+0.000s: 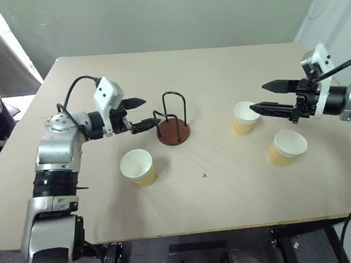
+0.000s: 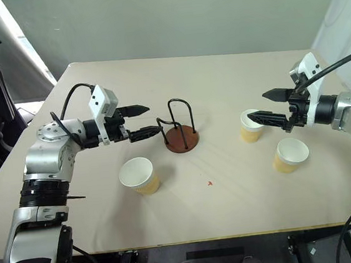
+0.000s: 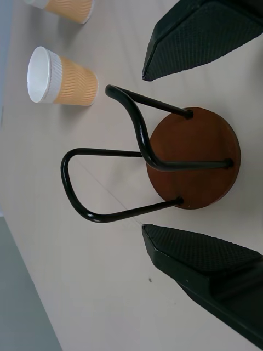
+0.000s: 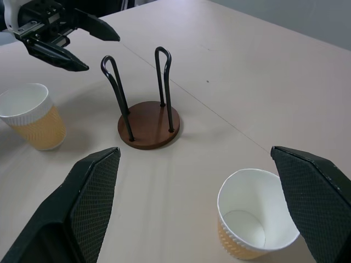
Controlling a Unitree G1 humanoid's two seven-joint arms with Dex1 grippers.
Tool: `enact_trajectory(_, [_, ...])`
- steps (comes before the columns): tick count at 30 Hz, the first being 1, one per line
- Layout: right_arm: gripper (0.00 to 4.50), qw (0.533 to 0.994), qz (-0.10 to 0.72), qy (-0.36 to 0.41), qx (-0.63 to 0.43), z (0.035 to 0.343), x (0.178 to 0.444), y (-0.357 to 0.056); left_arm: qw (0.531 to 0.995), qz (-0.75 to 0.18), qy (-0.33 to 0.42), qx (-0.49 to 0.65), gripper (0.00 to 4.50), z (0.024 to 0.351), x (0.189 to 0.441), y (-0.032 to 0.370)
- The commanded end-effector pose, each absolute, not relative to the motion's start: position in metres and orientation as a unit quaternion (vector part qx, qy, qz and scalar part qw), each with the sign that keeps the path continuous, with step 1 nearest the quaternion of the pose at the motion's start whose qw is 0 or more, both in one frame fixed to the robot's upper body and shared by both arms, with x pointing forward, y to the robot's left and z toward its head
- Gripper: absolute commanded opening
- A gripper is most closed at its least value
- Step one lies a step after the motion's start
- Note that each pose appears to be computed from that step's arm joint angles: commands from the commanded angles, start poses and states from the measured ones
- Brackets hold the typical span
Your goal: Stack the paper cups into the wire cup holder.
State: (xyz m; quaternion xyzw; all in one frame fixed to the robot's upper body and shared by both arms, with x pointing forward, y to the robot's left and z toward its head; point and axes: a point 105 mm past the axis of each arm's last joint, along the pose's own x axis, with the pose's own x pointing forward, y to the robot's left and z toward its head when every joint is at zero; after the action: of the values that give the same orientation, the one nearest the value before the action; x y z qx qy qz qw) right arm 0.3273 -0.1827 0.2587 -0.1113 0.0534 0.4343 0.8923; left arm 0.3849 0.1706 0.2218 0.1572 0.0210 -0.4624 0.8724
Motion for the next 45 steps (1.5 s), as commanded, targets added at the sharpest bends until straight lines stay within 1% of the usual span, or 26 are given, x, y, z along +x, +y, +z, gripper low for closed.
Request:
enact_trajectory(1, [4.46,0.896,0.425,0.033,-0.126,0.268,0.326,-0.185,0.875,-0.451,0.003,0.176,4.50,0.228,0.389,0.169])
enact_trajectory(19, [4.46,0.898,0.419,0.031,-0.130,0.268,0.328,-0.185,0.879,-0.445,-0.004,0.173,4.50,0.213,0.402,0.149])
enact_trajectory(26, [4.46,0.899,0.417,0.030,-0.129,0.269,0.328,-0.186,0.902,-0.394,-0.021,0.175,4.50,0.215,0.420,0.156])
enact_trajectory(29, [4.46,0.899,0.417,0.030,-0.129,0.269,0.328,-0.186,0.904,-0.389,-0.021,0.176,4.50,0.211,0.422,0.155])
enact_trajectory(32, [4.50,0.899,0.417,0.030,-0.130,0.269,0.328,-0.186,0.901,-0.399,-0.020,0.172,3.89,0.208,0.420,0.151])
enact_trajectory(37, [4.50,0.899,0.416,0.030,-0.132,0.269,0.328,-0.186,0.892,-0.422,-0.011,0.163,2.04,0.205,0.415,0.148])
enact_trajectory(38, [4.50,0.899,0.416,0.030,-0.132,0.269,0.328,-0.186,0.890,-0.427,-0.010,0.161,1.62,0.205,0.414,0.147])
enact_trajectory(41, [4.50,0.899,0.415,0.031,-0.132,0.269,0.328,-0.187,0.883,-0.444,-0.006,0.149,0.55,0.205,0.411,0.145])
enact_trajectory(42, [4.50,0.899,0.415,0.031,-0.133,0.269,0.327,-0.187,0.881,-0.451,-0.005,0.144,0.13,0.205,0.409,0.143])
enact_trajectory(43, [4.50,0.899,0.415,0.034,-0.136,0.268,0.327,-0.188,0.875,-0.464,-0.002,0.137,0.03,0.206,0.405,0.141])
enact_trajectory(45, [4.50,0.896,0.418,0.044,-0.144,0.264,0.324,-0.190,0.862,-0.489,0.001,0.135,0.03,0.207,0.398,0.136])
